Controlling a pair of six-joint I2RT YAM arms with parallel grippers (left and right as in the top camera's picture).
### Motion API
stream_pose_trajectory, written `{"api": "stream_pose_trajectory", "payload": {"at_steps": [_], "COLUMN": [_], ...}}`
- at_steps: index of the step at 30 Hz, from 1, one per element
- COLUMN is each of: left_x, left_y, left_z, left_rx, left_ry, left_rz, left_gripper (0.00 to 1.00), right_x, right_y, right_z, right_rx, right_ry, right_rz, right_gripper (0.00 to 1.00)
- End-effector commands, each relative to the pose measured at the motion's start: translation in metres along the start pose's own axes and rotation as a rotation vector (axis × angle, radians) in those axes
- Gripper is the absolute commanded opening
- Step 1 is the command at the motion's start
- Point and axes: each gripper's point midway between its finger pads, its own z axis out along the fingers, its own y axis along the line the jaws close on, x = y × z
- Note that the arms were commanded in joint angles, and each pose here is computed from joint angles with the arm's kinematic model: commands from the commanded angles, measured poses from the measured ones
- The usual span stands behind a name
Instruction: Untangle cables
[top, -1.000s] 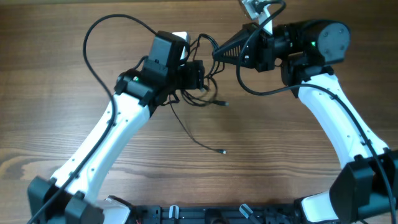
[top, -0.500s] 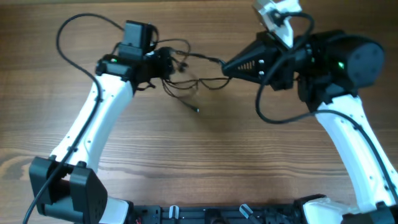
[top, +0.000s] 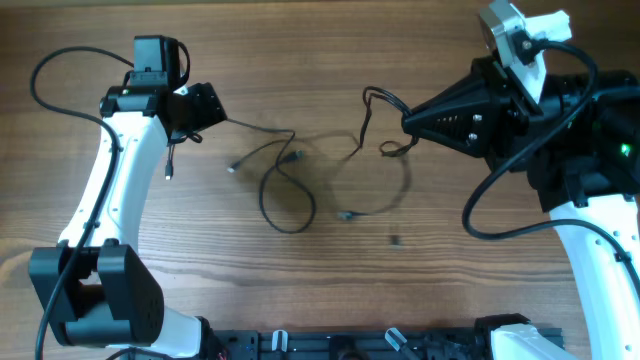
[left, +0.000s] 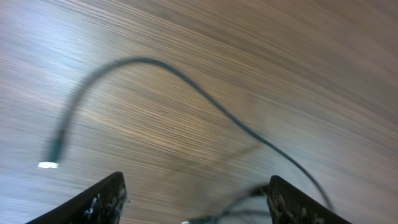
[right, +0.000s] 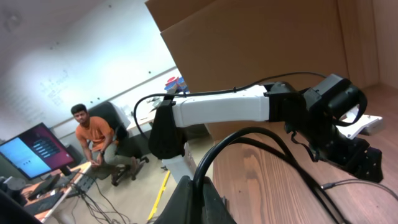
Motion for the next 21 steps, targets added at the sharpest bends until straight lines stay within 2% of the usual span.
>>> {"api": "stream_pose_trajectory", "payload": {"at_steps": [1,4,5,8,12,13,14,15,16,17,21], "left_x": [0.029,0.052,0.059,0.074,0.083,0.085,0.086,0.088,0.090,0.092,0.095], "left_y": [-0.066,-0.110,-0.119,-0.132,-0.137,-0.140,-0.143,-0.146,-0.150,-0.154,-0.167], "left_z": [-0.011,-0.037,-0.042,-0.043,-0.033,-0.032,-0.033,-0.033,-0.035,-0.038,-0.056], "left_rx": [0.395,0.672,0.718,0.728,0.636,0.623,0.620,0.621,0.628,0.636,0.669], "left_ry": [0.155,0.230,0.244,0.261,0.240,0.234,0.229,0.226,0.221,0.216,0.178], "left_rz": [0.066,0.209,0.250,0.324,0.388,0.404,0.416,0.428,0.441,0.454,0.496], "left_gripper": [0.74,0.73,0.73,0.69,0.68,0.68,0.68,0.68,0.68,0.68,0.68], "right_x": [0.008,0.010,0.011,0.015,0.027,0.033,0.038,0.046,0.054,0.065,0.103], "right_y": [-0.009,-0.032,-0.040,-0.071,-0.135,-0.153,-0.167,-0.183,-0.200,-0.217,-0.266], "right_z": [-0.002,-0.002,-0.002,-0.007,-0.028,-0.034,-0.038,-0.042,-0.045,-0.046,-0.049], "right_rx": [-0.009,-0.012,-0.012,-0.001,0.049,0.059,0.064,0.068,0.067,0.064,0.052], "right_ry": [0.059,0.057,0.057,0.048,0.018,0.009,0.001,-0.006,-0.012,-0.017,-0.037], "right_rz": [-0.016,-0.051,-0.075,-0.112,0.025,0.092,0.159,0.222,0.294,0.382,0.782], "right_gripper": [0.05,0.05,0.06,0.06,0.06,0.17,0.34,0.56,0.87,1.00,1.00]}}
